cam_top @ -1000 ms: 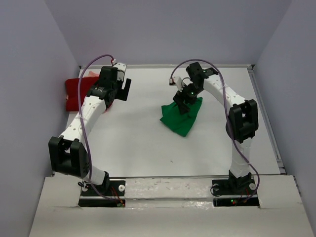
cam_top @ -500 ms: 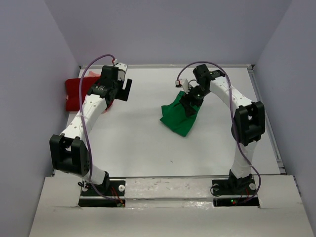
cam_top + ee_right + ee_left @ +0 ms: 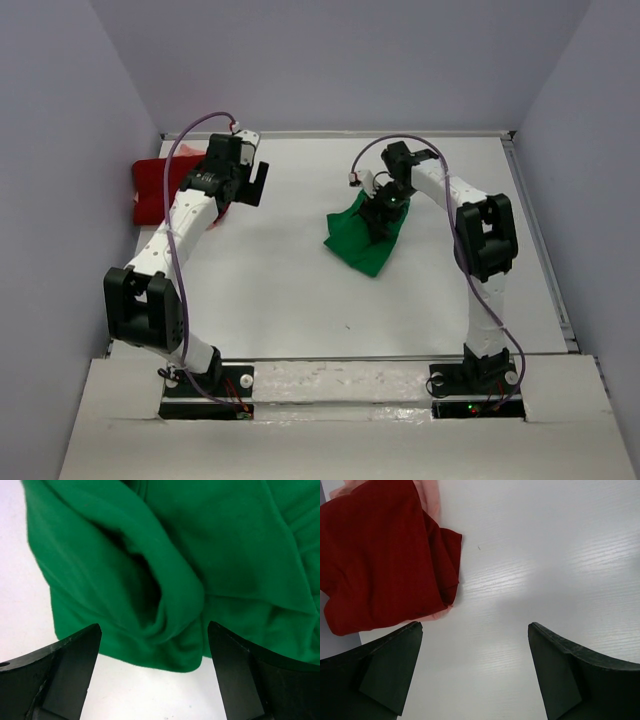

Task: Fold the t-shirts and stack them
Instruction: Fold the long partially folded tshirt into a neat square

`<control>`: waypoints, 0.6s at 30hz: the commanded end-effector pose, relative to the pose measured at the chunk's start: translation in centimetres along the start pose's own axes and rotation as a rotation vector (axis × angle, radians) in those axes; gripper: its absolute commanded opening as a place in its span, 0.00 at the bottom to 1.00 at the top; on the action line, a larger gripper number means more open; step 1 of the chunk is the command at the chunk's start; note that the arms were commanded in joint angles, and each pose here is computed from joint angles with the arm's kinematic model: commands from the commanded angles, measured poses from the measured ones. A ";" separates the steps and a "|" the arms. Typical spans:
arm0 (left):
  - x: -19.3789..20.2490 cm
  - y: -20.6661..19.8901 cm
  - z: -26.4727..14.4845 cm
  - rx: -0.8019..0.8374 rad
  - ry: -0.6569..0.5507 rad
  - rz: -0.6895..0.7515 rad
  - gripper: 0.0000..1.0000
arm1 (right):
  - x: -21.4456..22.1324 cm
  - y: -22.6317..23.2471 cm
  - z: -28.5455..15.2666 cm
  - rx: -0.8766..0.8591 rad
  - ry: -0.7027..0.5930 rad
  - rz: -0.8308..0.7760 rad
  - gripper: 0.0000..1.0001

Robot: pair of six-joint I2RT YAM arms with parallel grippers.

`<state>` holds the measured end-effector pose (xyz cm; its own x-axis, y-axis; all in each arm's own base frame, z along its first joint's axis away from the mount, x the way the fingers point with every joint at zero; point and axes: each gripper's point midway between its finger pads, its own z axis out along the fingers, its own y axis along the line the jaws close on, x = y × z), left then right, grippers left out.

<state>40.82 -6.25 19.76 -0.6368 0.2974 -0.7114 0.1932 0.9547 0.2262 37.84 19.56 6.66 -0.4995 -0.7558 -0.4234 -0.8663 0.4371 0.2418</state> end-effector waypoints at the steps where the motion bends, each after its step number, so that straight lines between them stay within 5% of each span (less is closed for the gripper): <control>1: -0.8 0.1 -0.3 0.006 -0.019 0.007 0.99 | -1.9 -1.8 0.2 0.027 -0.048 -0.040 0.90; 10: -0.7 -0.3 0.0 0.023 -0.012 0.010 0.99 | -2.9 -3.7 1.5 0.042 -0.048 -0.029 0.72; 13: -0.7 -0.6 0.0 0.027 -0.012 0.017 0.99 | -3.0 -4.0 1.5 0.050 -0.035 -0.023 0.45; 18: -0.7 -0.9 0.0 0.033 -0.013 0.023 0.99 | -3.1 -4.1 0.7 0.073 -0.030 -0.025 0.15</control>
<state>40.91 -6.73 19.01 -0.6463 0.3043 -0.6998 0.2129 0.9526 0.2175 41.65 20.65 4.72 -0.4971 -0.7535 -0.4303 -0.8673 0.4473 0.2186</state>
